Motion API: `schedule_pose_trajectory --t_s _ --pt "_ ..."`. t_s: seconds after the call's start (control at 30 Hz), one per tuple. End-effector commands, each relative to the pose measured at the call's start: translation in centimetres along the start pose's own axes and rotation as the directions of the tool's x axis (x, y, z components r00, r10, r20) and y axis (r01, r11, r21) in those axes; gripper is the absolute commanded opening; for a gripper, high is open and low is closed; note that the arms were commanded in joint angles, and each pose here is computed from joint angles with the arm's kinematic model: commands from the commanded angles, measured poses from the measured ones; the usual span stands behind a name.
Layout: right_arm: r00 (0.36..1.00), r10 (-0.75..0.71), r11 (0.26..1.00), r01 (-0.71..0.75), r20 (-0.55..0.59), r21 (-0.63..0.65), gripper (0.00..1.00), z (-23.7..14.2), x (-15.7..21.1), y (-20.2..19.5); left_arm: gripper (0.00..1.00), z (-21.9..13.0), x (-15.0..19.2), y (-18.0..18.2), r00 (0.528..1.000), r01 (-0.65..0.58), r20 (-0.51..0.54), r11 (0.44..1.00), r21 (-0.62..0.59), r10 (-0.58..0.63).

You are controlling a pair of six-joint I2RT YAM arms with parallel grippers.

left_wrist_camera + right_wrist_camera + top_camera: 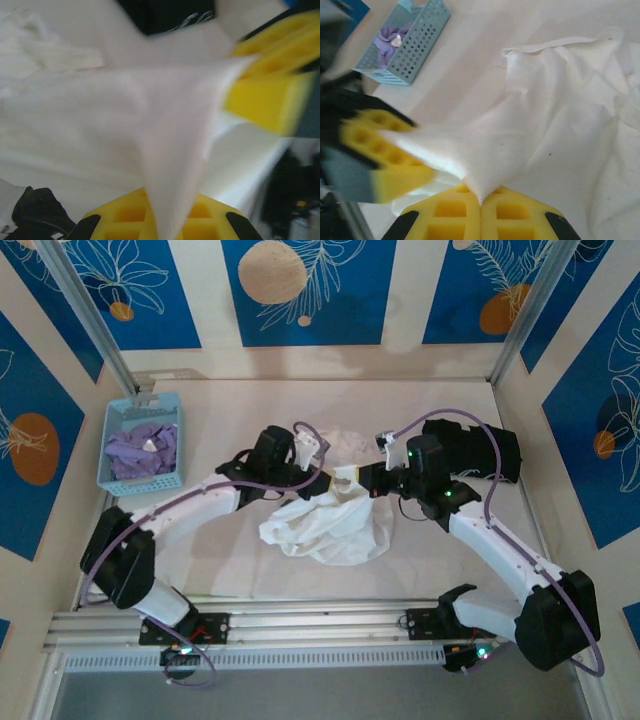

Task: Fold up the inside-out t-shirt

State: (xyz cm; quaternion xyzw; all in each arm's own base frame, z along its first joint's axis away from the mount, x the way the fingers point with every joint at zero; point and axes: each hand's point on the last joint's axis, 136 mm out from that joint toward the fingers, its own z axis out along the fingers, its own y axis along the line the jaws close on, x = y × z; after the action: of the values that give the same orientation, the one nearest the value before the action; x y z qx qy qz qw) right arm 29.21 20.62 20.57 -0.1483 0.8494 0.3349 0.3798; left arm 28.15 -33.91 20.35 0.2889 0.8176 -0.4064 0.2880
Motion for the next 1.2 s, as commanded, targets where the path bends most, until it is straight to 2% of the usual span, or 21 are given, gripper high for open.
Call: schedule_pose_trajectory --t_s 0.0,0.37,0.43,0.7,0.77,0.8,0.9,0.97,1.0,1.07,1.17 --pt "0.995 -0.100 0.991 0.099 -0.002 0.093 0.11 -0.2 0.6 -1.0 0.00 -3.0 -1.0 -4.7 0.998 0.047 0.019 0.979 0.200 -0.052" --pt "0.970 -0.243 0.963 0.243 0.018 -0.120 0.49 -1.8 3.1 3.6 0.00 -4.5 -1.0 -5.0 0.998 0.056 0.009 0.979 0.195 -0.059" --pt "0.967 -0.252 0.957 0.254 0.035 -0.139 0.59 -2.1 3.5 4.2 0.00 -4.5 -1.0 -5.0 0.998 0.052 0.007 0.980 0.192 -0.055" --pt "0.951 -0.304 0.945 0.308 0.048 -0.108 0.61 -0.3 3.1 4.9 0.00 -4.6 -1.1 -5.1 0.998 0.058 0.004 0.979 0.197 -0.060" --pt "0.952 -0.303 0.948 0.307 0.054 -0.089 0.57 0.6 2.4 4.8 0.00 -4.7 -1.1 -5.1 0.998 0.059 0.004 0.979 0.196 -0.061" --pt "0.953 -0.298 0.950 0.302 0.055 -0.079 0.49 1.1 2.0 4.7 0.00 -4.8 -1.0 -5.1 0.998 0.054 0.006 0.980 0.194 -0.056" --pt "0.959 -0.281 0.957 0.283 0.037 -0.067 0.17 1.6 1.3 4.5 0.00 -5.3 -1.0 -4.5 0.998 0.056 0.021 0.983 0.175 -0.061" --pt "0.960 -0.277 0.953 0.280 0.038 -0.118 0.03 1.0 1.4 5.3 0.00 -5.8 -1.2 -3.7 0.996 0.067 0.041 0.985 0.159 -0.075" --pt "0.962 -0.269 0.947 0.273 0.046 -0.171 0.00 0.3 1.5 6.1 0.00 -6.1 -1.4 -2.9 0.995 0.082 0.052 0.987 0.141 -0.090" --pt "0.970 -0.239 0.922 0.243 0.051 -0.302 0.00 -1.1 1.7 8.0 0.00 -6.7 -1.7 -0.8 0.990 0.110 0.085 0.991 0.071 -0.115" --pt "0.985 -0.172 0.872 0.159 0.013 -0.463 0.00 -2.7 1.8 10.3 0.00 -7.3 -1.7 3.3 0.987 0.128 0.116 0.981 -0.146 -0.111"
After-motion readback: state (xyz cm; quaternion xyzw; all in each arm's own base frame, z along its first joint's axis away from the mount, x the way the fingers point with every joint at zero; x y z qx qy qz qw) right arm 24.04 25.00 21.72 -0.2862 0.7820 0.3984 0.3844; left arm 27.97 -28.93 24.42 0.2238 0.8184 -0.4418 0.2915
